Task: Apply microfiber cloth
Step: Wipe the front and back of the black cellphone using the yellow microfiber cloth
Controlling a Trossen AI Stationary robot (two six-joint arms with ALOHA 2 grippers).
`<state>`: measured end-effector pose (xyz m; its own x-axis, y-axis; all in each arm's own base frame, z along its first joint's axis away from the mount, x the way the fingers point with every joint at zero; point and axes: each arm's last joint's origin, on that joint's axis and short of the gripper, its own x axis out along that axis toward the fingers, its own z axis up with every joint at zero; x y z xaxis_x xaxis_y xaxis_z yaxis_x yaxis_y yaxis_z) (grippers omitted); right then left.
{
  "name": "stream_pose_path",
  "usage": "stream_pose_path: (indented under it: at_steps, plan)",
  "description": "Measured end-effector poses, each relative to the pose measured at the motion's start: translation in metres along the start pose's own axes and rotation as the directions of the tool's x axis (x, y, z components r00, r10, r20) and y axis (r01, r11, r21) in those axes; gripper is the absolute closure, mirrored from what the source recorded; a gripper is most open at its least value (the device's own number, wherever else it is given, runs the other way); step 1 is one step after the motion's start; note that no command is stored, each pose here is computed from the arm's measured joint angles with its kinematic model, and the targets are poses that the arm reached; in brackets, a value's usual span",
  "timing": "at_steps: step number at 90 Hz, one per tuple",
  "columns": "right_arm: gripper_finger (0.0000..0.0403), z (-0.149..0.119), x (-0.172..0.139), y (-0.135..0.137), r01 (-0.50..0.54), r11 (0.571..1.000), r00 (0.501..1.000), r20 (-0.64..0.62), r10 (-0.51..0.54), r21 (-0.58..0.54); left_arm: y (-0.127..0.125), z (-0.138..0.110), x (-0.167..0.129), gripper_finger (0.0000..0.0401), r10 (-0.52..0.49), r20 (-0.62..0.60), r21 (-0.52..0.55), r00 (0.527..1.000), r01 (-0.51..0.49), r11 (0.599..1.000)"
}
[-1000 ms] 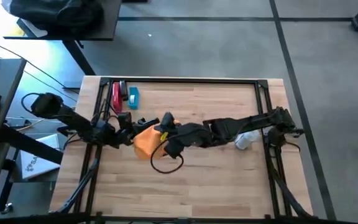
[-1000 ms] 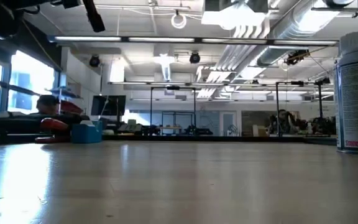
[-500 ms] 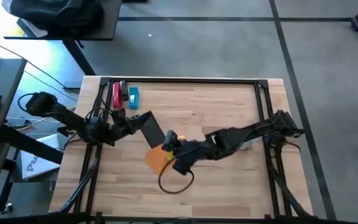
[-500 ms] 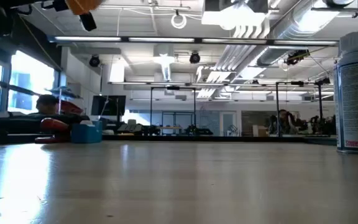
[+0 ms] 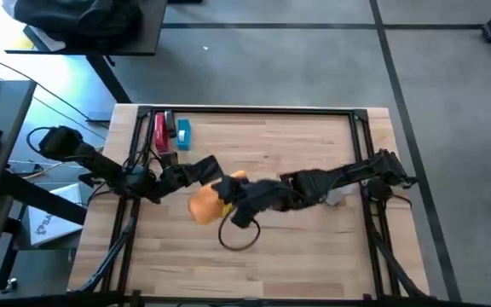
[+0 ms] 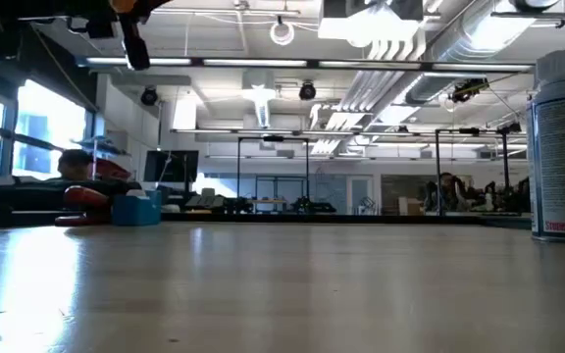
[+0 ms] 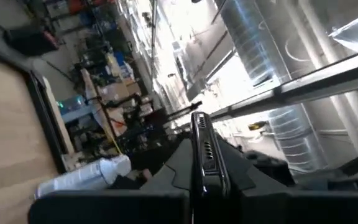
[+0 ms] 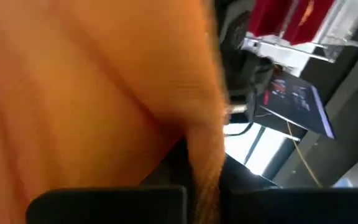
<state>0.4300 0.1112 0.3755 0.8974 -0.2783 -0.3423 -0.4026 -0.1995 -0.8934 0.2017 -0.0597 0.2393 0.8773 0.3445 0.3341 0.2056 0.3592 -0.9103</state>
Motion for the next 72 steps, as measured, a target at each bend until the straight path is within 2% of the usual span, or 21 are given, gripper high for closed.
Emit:
stream_pose_path:
  at_steps: [10,27,41,52,72]
  plan:
    - [0.0403,-0.002,0.016,0.009,-0.031,0.996,0.999,0.035,0.034,-0.078,0.0,-0.006,0.0,0.0394,-0.016,-0.05,-0.039,0.999,0.014,0.999]
    - [0.0403,0.015,0.037,0.022,-0.02,0.982,0.995,0.088,0.037,-0.189,0.0,-0.012,-0.004,0.0394,-0.007,-0.088,-0.044,0.996,0.003,0.999]
    - [0.0403,0.025,0.039,0.023,0.005,0.988,0.983,0.184,0.024,-0.153,0.0,-0.014,-0.005,0.0394,-0.001,-0.097,-0.039,0.995,-0.002,0.999]
    - [0.0403,0.036,0.033,0.026,-0.006,0.986,0.968,0.245,0.047,-0.168,0.0,-0.013,-0.005,0.0394,0.002,-0.085,-0.04,0.996,-0.005,0.999]
    - [0.0403,0.063,0.016,0.032,-0.075,0.989,0.947,0.301,0.111,-0.127,-0.007,-0.006,-0.006,0.0393,-0.016,-0.039,0.015,0.999,0.016,1.0]
